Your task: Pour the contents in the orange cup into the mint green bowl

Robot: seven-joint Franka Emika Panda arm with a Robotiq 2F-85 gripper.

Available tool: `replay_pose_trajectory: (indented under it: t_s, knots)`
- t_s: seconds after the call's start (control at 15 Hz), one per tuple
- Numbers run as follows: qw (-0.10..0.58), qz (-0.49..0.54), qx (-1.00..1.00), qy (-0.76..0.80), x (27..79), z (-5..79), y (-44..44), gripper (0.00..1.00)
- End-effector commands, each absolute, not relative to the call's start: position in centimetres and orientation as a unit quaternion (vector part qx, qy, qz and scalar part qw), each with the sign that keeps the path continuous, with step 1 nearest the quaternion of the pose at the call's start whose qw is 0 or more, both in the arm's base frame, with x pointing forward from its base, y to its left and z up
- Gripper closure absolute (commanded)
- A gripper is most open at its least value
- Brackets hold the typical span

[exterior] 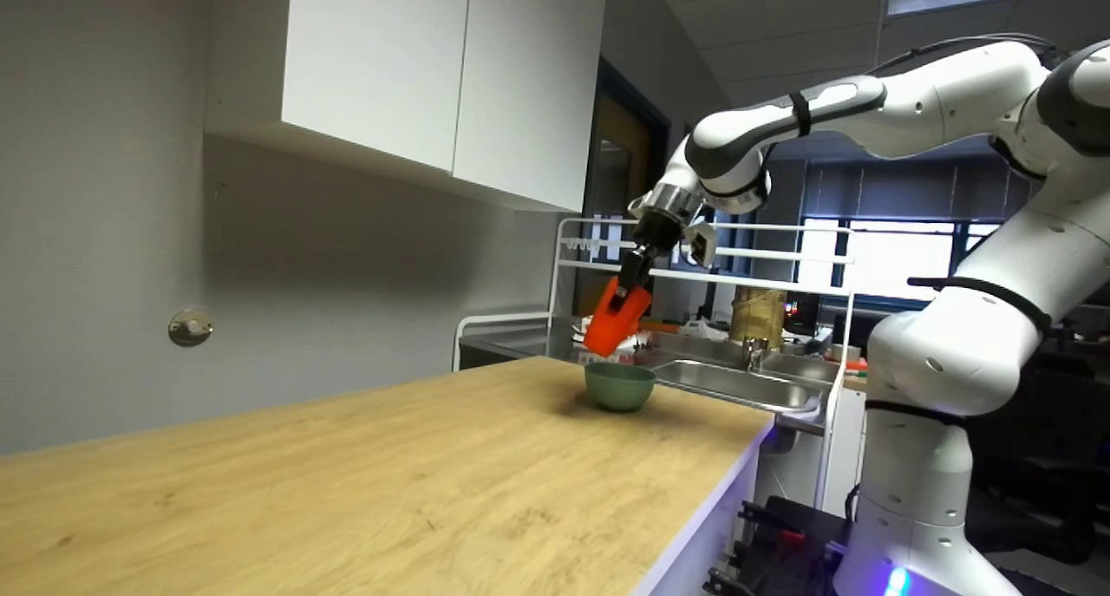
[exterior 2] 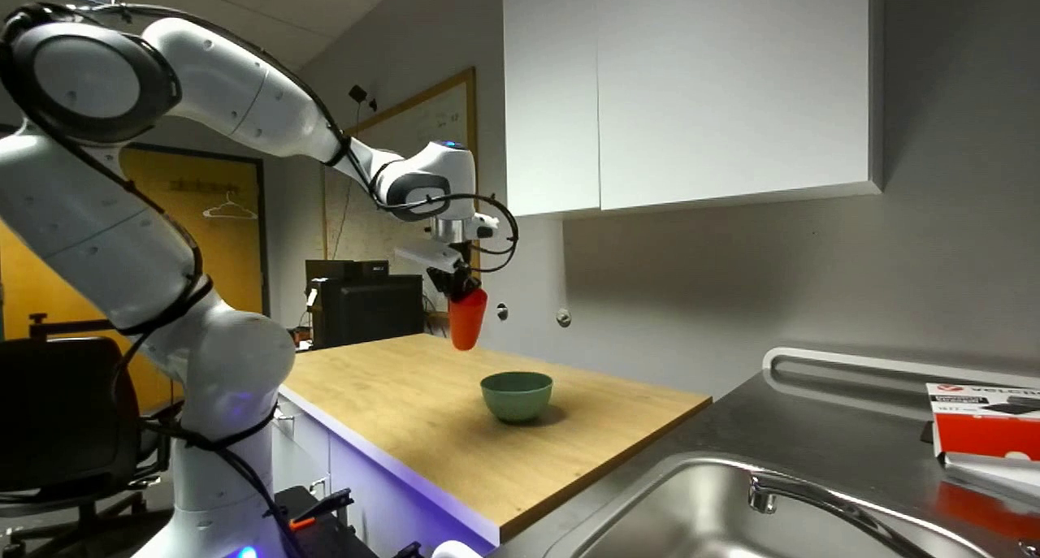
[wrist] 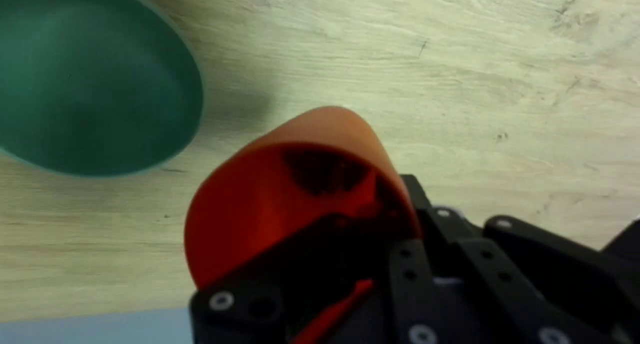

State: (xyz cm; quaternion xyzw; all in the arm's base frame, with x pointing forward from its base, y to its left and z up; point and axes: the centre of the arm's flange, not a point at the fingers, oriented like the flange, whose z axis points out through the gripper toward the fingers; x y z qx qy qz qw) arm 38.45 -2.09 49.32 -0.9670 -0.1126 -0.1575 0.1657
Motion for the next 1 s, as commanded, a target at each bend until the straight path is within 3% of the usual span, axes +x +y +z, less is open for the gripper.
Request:
replay_pose_trajectory:
  t_s: [0.0,0.93]
  knots:
    - [0.251,-0.194,-0.94,-0.128,39.0,48.5,-7.5,0.98]
    - [0.559,-0.224,-0.786,-0.138,42.9,39.8,-15.3,0.98]
